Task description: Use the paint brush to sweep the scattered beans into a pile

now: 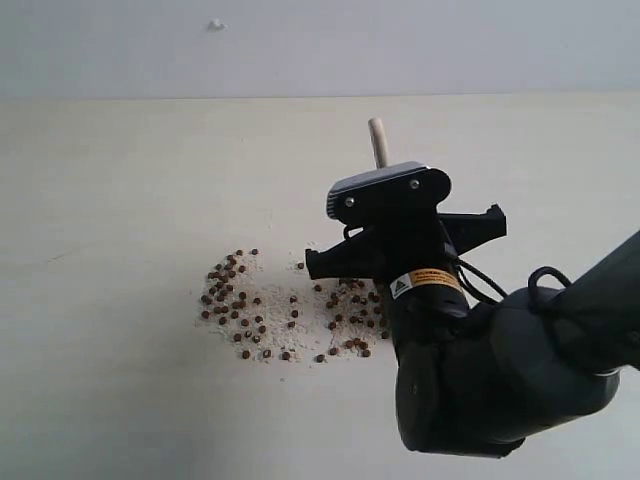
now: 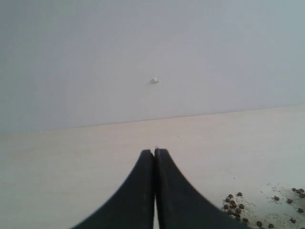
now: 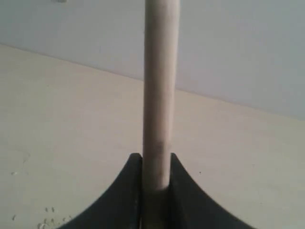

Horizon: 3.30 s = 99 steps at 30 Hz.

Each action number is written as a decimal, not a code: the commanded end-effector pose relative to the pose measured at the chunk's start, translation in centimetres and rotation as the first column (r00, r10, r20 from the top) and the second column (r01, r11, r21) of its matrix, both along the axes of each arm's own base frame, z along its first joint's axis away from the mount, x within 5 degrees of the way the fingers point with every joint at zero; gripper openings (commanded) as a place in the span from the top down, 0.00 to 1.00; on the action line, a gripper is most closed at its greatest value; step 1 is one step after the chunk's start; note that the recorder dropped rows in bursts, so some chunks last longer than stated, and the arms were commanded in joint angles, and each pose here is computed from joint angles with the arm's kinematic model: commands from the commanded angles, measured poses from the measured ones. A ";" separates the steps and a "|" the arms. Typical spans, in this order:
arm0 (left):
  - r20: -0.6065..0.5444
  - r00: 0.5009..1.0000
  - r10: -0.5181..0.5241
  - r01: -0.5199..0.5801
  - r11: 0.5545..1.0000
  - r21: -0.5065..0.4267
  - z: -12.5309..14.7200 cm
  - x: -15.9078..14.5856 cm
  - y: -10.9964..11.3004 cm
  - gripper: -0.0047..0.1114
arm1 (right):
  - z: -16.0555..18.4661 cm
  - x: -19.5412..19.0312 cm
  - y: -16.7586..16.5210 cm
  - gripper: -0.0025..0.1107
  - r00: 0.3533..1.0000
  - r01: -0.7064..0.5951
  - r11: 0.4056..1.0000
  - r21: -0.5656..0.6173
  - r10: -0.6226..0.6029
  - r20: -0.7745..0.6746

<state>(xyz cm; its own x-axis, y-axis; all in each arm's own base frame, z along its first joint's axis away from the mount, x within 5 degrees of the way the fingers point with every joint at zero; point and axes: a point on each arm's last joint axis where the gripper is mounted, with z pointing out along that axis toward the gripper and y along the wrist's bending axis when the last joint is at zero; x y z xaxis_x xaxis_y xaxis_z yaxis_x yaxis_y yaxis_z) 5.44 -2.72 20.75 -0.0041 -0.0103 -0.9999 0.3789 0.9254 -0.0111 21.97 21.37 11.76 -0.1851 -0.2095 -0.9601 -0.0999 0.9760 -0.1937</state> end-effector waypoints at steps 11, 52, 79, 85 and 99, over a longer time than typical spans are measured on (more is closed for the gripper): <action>0.000 1.000 -0.002 0.002 1.000 -0.008 0.0 0.0 0.0 0.96 | 1.9 2.1 5.3 0.98 0.989 -0.089 0.979 0.182 0.108 -0.099; 0.000 1.000 -0.002 0.002 1.000 -0.008 0.0 0.0 0.0 0.96 | 2.8 5.7 0.9 0.98 0.982 -0.186 0.979 -0.083 0.182 -0.055; 0.000 1.000 -0.002 0.002 1.000 -0.008 0.0 0.0 0.0 0.96 | 6.9 6.0 1.5 0.98 0.974 -0.214 0.972 -0.094 0.220 0.052; 0.000 1.000 -0.002 0.002 1.000 -0.008 0.0 0.0 0.0 0.96 | 4.6 7.1 -0.6 0.98 0.997 -0.067 0.982 -0.175 0.060 -0.046; 0.000 1.000 -0.002 0.002 1.000 -0.008 0.0 0.0 0.0 0.96 | 1.2 6.9 1.8 0.98 0.952 -0.290 0.957 -0.026 0.286 -0.111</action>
